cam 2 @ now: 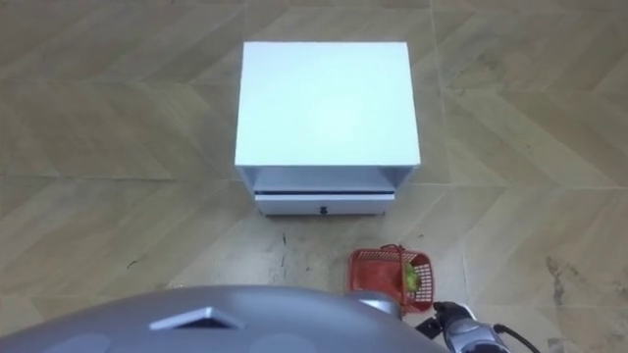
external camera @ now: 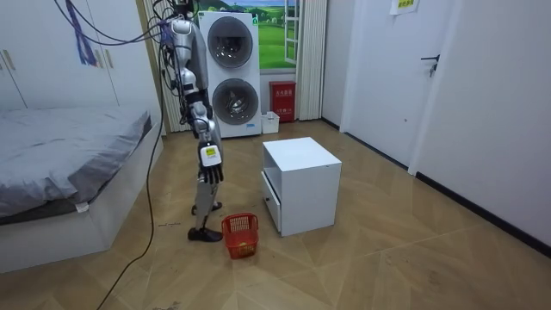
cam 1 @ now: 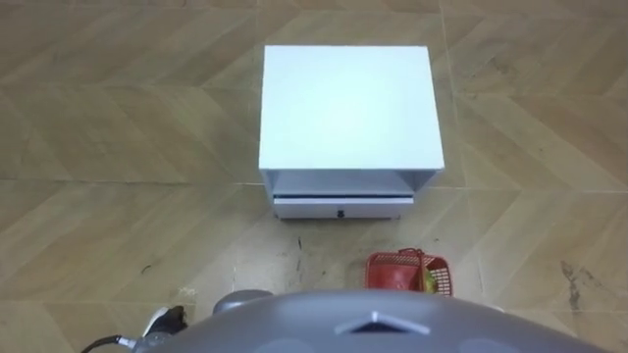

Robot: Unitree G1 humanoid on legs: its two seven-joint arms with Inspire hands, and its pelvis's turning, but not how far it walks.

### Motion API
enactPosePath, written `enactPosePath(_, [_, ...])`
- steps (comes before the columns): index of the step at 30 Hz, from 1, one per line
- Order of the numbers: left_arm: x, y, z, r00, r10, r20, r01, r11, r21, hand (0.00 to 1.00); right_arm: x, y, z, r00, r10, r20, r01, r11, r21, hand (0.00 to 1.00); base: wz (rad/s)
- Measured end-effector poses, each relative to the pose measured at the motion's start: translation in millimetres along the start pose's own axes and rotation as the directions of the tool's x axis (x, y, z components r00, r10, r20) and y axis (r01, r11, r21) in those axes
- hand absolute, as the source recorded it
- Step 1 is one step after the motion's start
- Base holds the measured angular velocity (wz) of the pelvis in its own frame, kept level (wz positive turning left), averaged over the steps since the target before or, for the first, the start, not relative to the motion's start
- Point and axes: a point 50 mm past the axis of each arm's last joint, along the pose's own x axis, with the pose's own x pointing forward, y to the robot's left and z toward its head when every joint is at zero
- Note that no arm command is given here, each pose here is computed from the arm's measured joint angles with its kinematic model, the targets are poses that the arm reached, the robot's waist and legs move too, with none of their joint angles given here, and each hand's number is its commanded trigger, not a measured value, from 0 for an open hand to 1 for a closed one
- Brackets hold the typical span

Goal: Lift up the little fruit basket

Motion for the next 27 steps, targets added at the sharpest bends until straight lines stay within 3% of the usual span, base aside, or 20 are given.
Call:
enactPosePath(6, [2.6, 8.6, 7, 1.0, 0.008, 0.03, -0.007, 1.0, -0.02, 0.0, 0, -12, 11, 0.997, -0.065, 0.05, 0.063, 0.997, 0.043, 0.0, -0.03])
enactPosePath(10, [2.4, 25.6, -5, 0.999, 0.051, 0.017, -0.051, 0.998, -0.025, 0.0, -2, -15, 14, 0.994, -0.081, 0.073, 0.074, 0.993, 0.096, 0.0, 0.09])
enactPosePath(13, [2.5, 31.2, -7, 0.998, 0.065, 0.009, -0.065, 0.997, -0.04, 0.0, -3, -25, 42, 0.982, -0.113, 0.15, 0.086, 0.981, 0.175, 0.0, -0.16])
enactPosePath(15, [3.2, 33.6, 0, 0.997, 0.07, 0.024, -0.069, 0.997, -0.042, 0.0, -5, -29, 63, 0.968, -0.127, 0.217, 0.077, 0.971, 0.225, 0.0, 0.03])
enactPosePath(21, [3.3, 54.1, 55, 0.977, 0.13, 0.166, -0.118, 0.99, -0.081, 0.0, -20, -38, 132, 0.909, -0.145, 0.391, 0.02, 0.952, 0.306, 0.0, 0.06])
enactPosePath(27, [4.4, 55.4, 66, 0.974, 0.146, 0.171, -0.132, 0.987, -0.088, 0.0, -26, -46, 148, 0.886, -0.235, 0.399, 0.06, 0.913, 0.404, 0.0, 0.12])
